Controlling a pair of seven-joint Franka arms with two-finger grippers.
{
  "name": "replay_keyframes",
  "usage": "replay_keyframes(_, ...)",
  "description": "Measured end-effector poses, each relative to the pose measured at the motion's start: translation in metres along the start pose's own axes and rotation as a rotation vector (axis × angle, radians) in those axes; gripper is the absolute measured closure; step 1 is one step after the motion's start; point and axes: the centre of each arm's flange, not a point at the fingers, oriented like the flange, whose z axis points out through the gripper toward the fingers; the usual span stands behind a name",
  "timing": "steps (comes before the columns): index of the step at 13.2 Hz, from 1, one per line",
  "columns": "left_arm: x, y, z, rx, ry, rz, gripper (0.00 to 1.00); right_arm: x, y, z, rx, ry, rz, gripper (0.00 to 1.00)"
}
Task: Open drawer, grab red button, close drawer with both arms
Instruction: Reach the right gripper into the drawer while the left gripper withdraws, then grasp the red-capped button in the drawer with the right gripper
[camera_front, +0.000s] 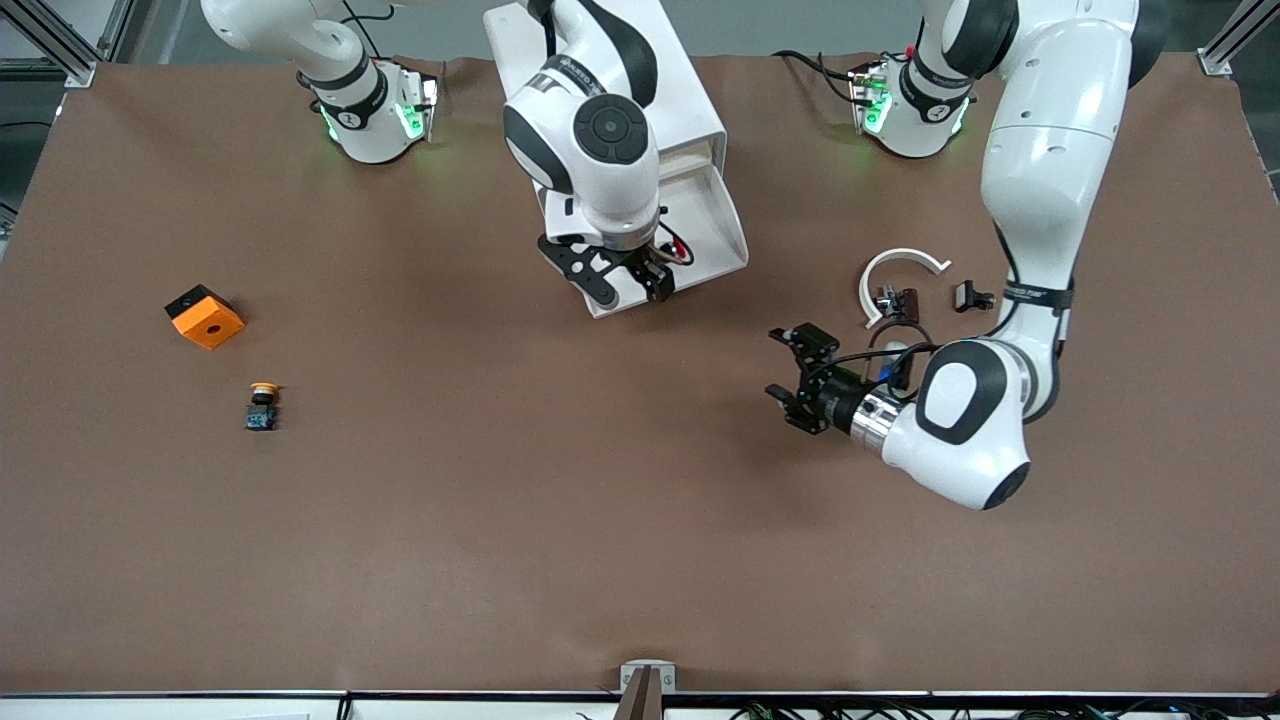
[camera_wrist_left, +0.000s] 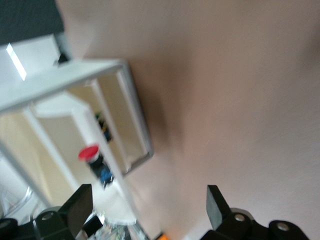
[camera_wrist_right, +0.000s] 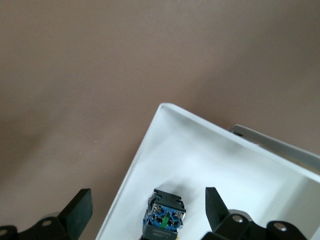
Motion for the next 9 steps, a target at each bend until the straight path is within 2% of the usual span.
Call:
replay_keyframes(3,-0.004,-0.017,-0.018,-0.081,0.145,0.099,0.0,-0.017,-0.001,0.025,-0.037,0.003,-0.012,0.0)
replay_keyframes(6,-0.025,-0.034,-0.034,-0.149,0.255,0.282,0.0,-0.024,-0.001,0.032,-0.047,0.004,-0.022,0.02)
replay_keyframes(7,-0.032,-0.04,-0.04,-0.175,0.283,0.326,0.0,-0.026,-0.001,0.032,-0.047,0.004,-0.024,0.06)
replay_keyframes(9,-0.038,-0.051,-0.053,-0.225,0.342,0.372,0.0,-0.029,-0.001,0.032,-0.046,0.004,-0.029,0.29)
